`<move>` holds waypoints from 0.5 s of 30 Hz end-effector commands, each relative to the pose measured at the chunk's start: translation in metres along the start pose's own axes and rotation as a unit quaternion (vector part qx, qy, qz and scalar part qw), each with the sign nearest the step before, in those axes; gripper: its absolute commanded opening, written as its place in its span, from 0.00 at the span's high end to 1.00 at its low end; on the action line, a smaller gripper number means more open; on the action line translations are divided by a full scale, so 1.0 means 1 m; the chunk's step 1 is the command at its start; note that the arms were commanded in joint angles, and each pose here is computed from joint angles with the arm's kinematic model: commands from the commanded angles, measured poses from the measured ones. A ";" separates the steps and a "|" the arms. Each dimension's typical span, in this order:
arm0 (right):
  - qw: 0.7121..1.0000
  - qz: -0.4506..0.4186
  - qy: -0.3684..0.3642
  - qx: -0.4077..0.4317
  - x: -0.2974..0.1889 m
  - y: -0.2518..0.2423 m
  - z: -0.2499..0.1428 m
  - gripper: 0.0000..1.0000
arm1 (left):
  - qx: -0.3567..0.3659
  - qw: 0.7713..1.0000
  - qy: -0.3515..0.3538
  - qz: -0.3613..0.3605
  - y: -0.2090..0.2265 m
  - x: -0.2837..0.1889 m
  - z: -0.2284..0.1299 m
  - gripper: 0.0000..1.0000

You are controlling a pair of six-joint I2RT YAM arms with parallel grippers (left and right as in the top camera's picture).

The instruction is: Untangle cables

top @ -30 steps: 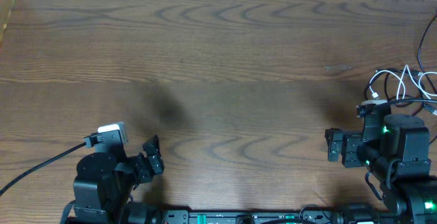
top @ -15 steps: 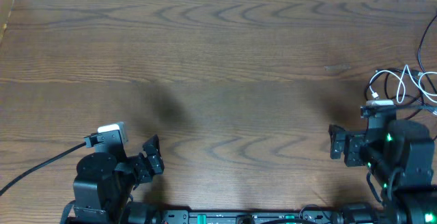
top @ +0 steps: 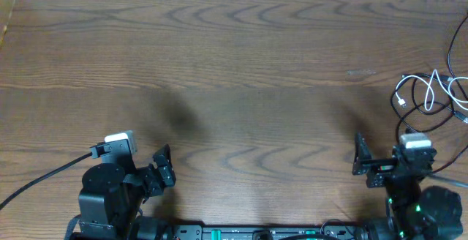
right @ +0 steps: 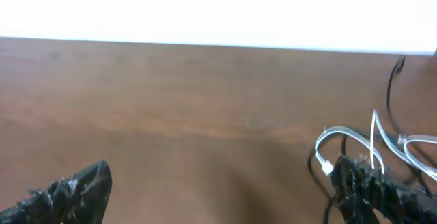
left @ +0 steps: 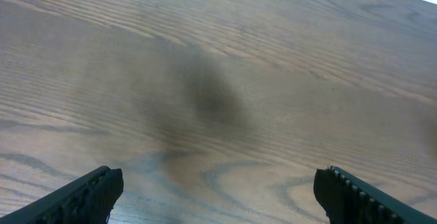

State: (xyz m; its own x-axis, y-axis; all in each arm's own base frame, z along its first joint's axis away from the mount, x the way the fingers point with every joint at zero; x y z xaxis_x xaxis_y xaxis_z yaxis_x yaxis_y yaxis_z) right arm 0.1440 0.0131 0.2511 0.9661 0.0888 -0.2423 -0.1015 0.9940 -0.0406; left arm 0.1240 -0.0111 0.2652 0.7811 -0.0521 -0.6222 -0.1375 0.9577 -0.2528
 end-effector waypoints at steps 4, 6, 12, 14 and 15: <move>0.997 -0.007 -0.078 -0.008 -0.001 0.000 -0.002 0.01 | 0.006 1.000 0.001 0.003 0.001 0.001 -0.001 0.05; 0.995 -0.008 -0.100 -0.008 0.006 0.000 -0.001 0.01 | 0.006 1.000 0.002 0.003 0.001 0.001 -0.001 0.05; 0.984 -0.013 -0.177 -0.007 0.022 -0.001 0.003 0.01 | 0.006 1.000 0.002 0.003 0.001 0.001 -0.001 0.05; 0.981 -0.014 -0.194 -0.007 0.027 -0.001 0.000 0.01 | 0.006 1.000 0.002 0.003 0.001 0.001 -0.001 0.05; 0.979 -0.015 -0.204 -0.007 0.029 -0.001 -0.002 0.01 | 0.006 1.000 0.001 0.003 0.001 0.001 -0.001 0.05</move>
State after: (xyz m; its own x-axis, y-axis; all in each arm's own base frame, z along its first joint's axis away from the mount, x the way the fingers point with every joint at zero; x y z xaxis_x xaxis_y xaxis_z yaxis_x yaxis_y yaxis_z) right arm 0.1678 0.0152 0.2522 0.9829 0.0899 0.1605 -0.0836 0.9955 -0.0455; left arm 0.1239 -0.0111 0.2650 0.7804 -0.0520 -0.6231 -0.1378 0.9577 -0.2525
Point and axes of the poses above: each gripper's point midway between its finger pads, its own x axis out along the fingers, its own y axis along the line the jaws close on, z = x × y, the point moved 6 cm from there along -x, back along the fingers, and after that the axes turned 3 degrees about -x, right-handed, at the moved point
